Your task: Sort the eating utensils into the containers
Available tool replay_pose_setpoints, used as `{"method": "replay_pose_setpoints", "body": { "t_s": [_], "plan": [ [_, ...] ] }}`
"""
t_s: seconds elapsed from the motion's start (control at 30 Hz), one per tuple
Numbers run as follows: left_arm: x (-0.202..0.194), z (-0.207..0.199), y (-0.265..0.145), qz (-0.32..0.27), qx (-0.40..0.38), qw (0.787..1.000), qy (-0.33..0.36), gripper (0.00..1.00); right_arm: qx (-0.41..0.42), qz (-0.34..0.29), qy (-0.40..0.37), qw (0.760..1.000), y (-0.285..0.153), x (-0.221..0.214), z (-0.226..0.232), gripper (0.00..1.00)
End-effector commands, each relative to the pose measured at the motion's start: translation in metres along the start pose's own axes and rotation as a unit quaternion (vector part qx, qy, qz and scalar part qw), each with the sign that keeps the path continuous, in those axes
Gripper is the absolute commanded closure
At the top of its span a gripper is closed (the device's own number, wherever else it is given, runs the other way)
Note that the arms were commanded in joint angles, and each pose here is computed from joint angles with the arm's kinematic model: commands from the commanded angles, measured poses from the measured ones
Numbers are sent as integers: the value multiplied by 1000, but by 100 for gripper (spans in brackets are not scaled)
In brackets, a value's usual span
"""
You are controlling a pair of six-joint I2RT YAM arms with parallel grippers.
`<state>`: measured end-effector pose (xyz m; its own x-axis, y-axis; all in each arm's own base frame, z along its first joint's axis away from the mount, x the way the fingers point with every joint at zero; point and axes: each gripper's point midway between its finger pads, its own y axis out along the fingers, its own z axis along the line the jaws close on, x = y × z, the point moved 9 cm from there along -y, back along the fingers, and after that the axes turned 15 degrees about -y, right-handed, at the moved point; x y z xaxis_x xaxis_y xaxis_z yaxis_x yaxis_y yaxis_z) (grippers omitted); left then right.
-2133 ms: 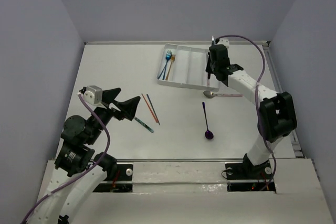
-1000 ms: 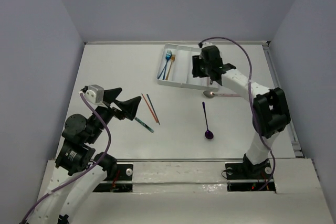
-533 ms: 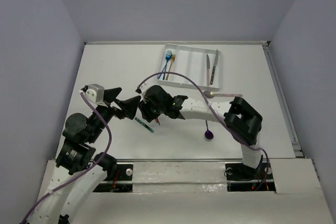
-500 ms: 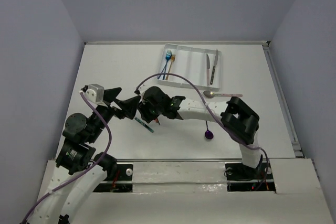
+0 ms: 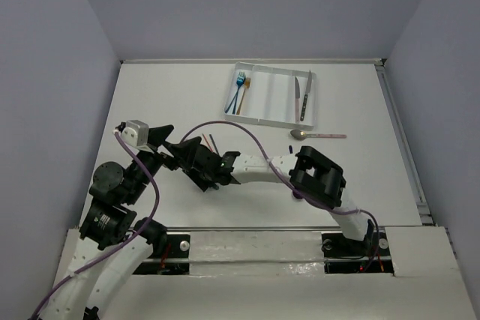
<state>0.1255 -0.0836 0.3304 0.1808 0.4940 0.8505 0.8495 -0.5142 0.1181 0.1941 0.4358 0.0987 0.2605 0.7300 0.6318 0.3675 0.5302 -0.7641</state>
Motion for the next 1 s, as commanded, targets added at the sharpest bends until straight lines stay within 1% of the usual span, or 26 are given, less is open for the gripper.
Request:
{"method": "replay_pose_setpoints", "body": {
  "t_s": [0.0,0.03,0.1,0.13,0.2,0.23,0.3,0.37,0.43,0.47,0.53,0.57,0.6,0.67,0.7,0.8,0.83,0.9,0.93,0.97],
  "plan": [
    [12,-8,-2,-30,-21,999,7,1,-26,12,-16,999,1,5,8,57],
    [13,-8,-2,-30,-22,999,6,1,-25,16,-21,999,1,4,13,67],
    [13,-8,-2,-31,-21,999,7,1,-30,23,-22,999,6,3,13,73],
    [13,-8,-2,-31,-21,999,7,1,-32,26,-19,999,7,3,13,80],
    [12,-7,-2,-30,-21,999,7,1,-35,26,-16,999,8,3,13,90],
    [12,-7,-2,-31,-20,999,7,1,-39,18,-7,999,7,8,12,100],
    [13,-8,-3,-33,-21,999,7,1,-52,0,2,999,3,16,10,100],
    [13,-8,-3,-32,-20,999,7,1,-72,-40,17,996,-10,33,5,100],
    [13,-8,-3,-32,-21,999,7,1,-92,-70,41,992,-22,45,-11,100],
    [12,-8,-3,-31,-21,999,7,1,-99,-100,70,988,-37,53,-28,100],
    [12,-7,-3,-30,-21,999,7,1,-114,-143,101,978,-54,62,-49,100],
    [12,-8,-3,-31,-22,999,7,1,-123,-141,117,975,-58,53,-60,100],
    [12,-8,-3,-31,-22,999,7,1,-150,-158,143,965,-76,56,-88,100],
    [12,-8,-3,-31,-23,999,7,1,-179,-164,175,954,-87,47,-119,100],
    [12,-8,-4,-31,-23,999,6,1,-206,-160,202,944,-97,32,-150,100],
    [12,-8,-4,-31,-25,999,6,1,-243,-168,243,924,-115,9,-195,100],
    [12,-9,-4,-31,-27,999,6,1,-268,-168,265,911,-123,-4,-223,100],
    [12,-9,-4,-31,-27,999,6,1,-287,-168,281,900,-132,-16,-248,100],
    [12,-9,-4,-30,-26,999,7,1,-306,-164,298,889,-140,-27,-273,100],
    [12,-9,-3,-30,-26,999,7,1,-312,-160,305,886,-142,-33,-283,100]
  ]
}}
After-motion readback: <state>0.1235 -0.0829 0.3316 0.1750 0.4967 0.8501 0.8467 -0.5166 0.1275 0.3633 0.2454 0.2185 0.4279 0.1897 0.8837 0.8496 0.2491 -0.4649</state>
